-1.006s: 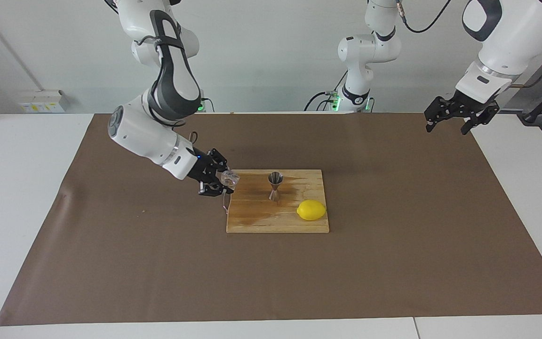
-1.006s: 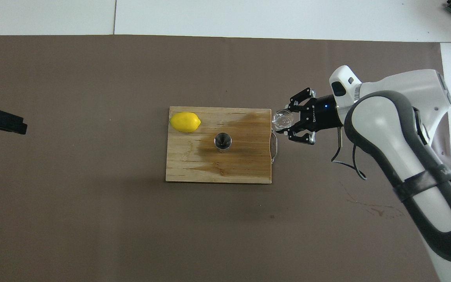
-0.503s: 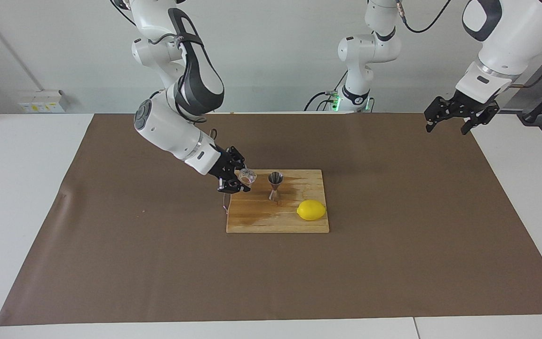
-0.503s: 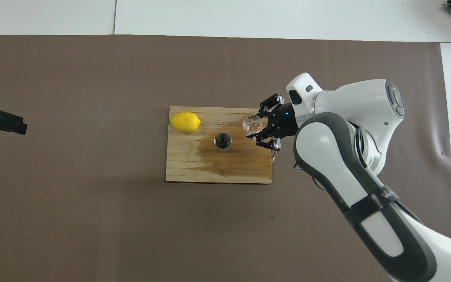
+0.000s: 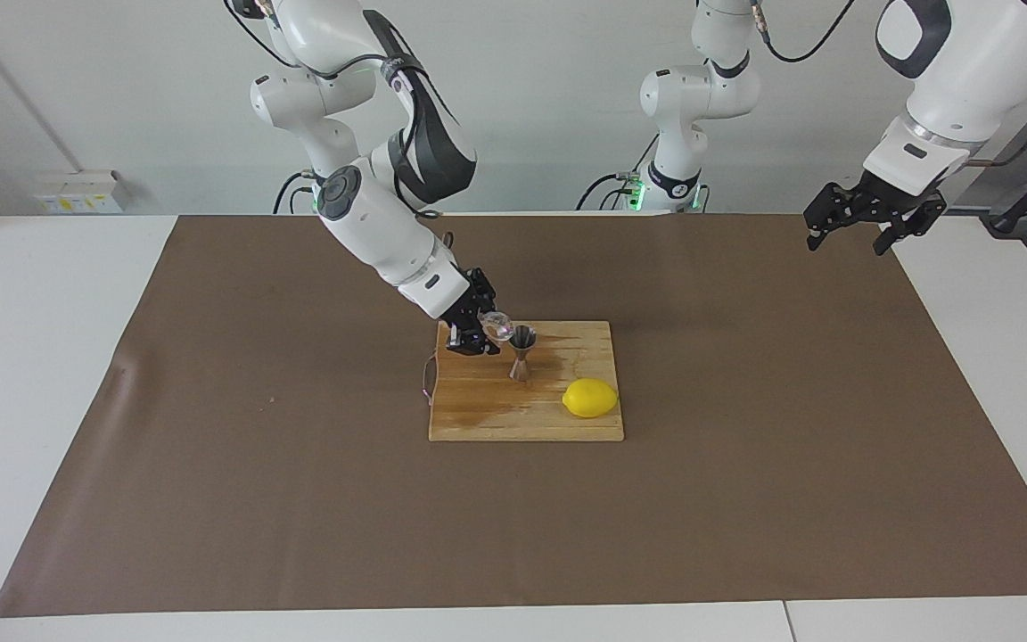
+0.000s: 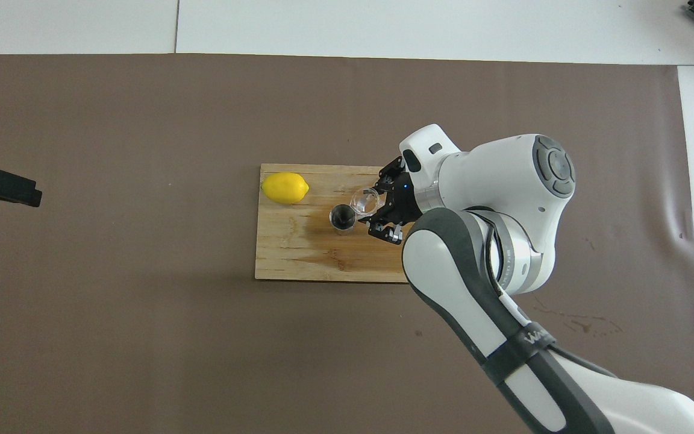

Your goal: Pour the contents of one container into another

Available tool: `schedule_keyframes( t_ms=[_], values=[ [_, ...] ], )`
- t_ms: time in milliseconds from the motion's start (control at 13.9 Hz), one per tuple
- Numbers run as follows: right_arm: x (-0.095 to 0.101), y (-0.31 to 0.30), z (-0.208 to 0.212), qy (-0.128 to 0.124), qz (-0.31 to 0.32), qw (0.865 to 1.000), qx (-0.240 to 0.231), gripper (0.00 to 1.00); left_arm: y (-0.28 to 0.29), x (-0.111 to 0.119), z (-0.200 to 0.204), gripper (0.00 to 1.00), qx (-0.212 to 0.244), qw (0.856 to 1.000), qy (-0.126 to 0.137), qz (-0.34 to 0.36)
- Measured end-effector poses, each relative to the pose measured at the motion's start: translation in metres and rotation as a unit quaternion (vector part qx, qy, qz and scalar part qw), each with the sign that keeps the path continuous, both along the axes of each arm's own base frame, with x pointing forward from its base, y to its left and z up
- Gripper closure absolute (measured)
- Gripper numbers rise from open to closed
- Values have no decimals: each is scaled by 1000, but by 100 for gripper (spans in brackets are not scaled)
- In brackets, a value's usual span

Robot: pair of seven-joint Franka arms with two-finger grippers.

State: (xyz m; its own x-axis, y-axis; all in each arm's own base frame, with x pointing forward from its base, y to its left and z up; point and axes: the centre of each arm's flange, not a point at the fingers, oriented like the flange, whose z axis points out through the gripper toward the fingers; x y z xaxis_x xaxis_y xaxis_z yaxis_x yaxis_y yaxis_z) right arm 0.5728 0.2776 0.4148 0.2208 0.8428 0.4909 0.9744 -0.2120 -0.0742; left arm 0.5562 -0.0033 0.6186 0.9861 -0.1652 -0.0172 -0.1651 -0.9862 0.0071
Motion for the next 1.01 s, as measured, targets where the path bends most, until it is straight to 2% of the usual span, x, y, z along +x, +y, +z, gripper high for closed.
schedule_keyframes(
  t_ms=[288, 1006],
  values=[
    [-6, 15, 4, 5, -15, 999, -38, 51, 0, 0, 0, 0, 0, 1000, 0, 0],
    [-14, 36, 18, 16, -39, 995, -90, 51, 0, 0, 0, 0, 0, 1000, 0, 0]
  ],
)
